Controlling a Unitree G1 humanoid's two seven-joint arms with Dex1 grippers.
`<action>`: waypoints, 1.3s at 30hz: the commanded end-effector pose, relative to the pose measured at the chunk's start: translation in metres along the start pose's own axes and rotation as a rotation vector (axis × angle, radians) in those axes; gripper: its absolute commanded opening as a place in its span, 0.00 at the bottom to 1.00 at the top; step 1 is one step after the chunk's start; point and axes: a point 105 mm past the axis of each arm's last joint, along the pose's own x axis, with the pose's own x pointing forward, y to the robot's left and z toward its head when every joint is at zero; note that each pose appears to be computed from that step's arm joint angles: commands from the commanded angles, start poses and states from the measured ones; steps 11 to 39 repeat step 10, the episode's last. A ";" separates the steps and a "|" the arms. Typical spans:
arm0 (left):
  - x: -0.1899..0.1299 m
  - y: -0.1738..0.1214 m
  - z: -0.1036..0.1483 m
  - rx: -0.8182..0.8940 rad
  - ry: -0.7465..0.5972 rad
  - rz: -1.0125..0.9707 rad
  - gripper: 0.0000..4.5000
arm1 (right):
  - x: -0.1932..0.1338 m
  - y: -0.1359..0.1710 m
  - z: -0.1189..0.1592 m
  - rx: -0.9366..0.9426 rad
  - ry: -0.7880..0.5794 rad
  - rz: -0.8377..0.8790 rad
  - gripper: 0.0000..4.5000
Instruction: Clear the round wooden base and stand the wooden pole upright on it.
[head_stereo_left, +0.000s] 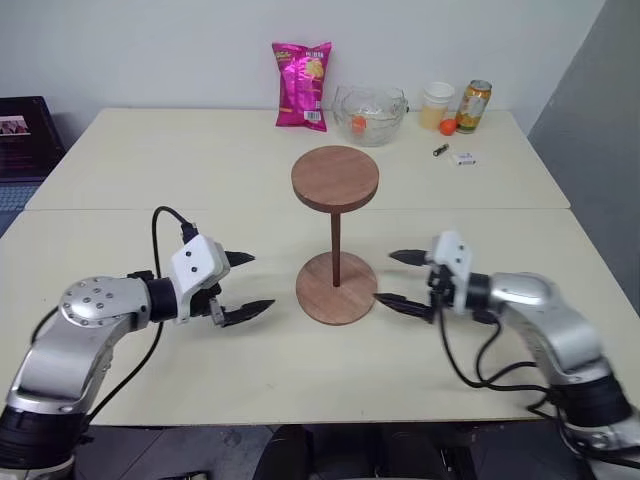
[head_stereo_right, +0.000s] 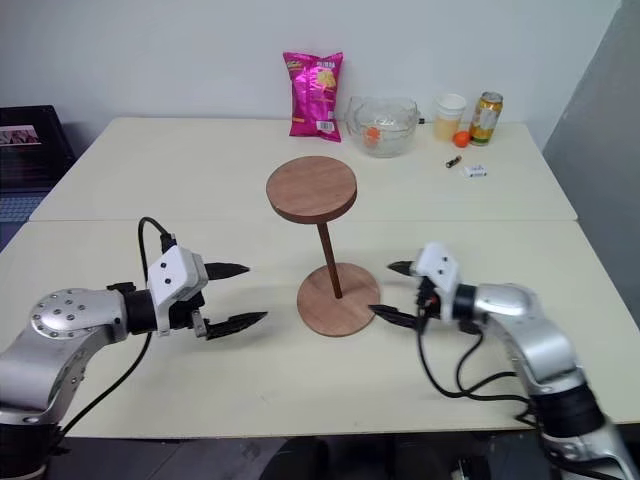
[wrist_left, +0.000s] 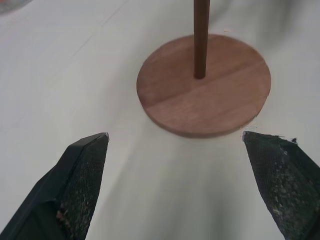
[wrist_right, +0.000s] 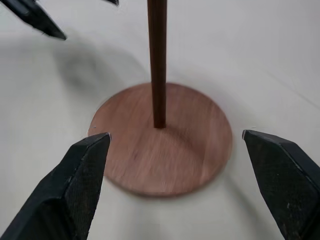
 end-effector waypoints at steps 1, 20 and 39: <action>-0.010 0.007 0.007 0.031 -0.006 0.027 1.00 | -0.036 -0.001 0.018 -0.079 -0.018 0.021 0.99; -0.012 0.015 0.006 0.002 -0.043 0.025 1.00 | -0.057 0.008 0.021 -0.078 -0.022 0.051 0.99; -0.012 0.015 0.006 0.002 -0.043 0.025 1.00 | -0.057 0.008 0.021 -0.078 -0.022 0.051 0.99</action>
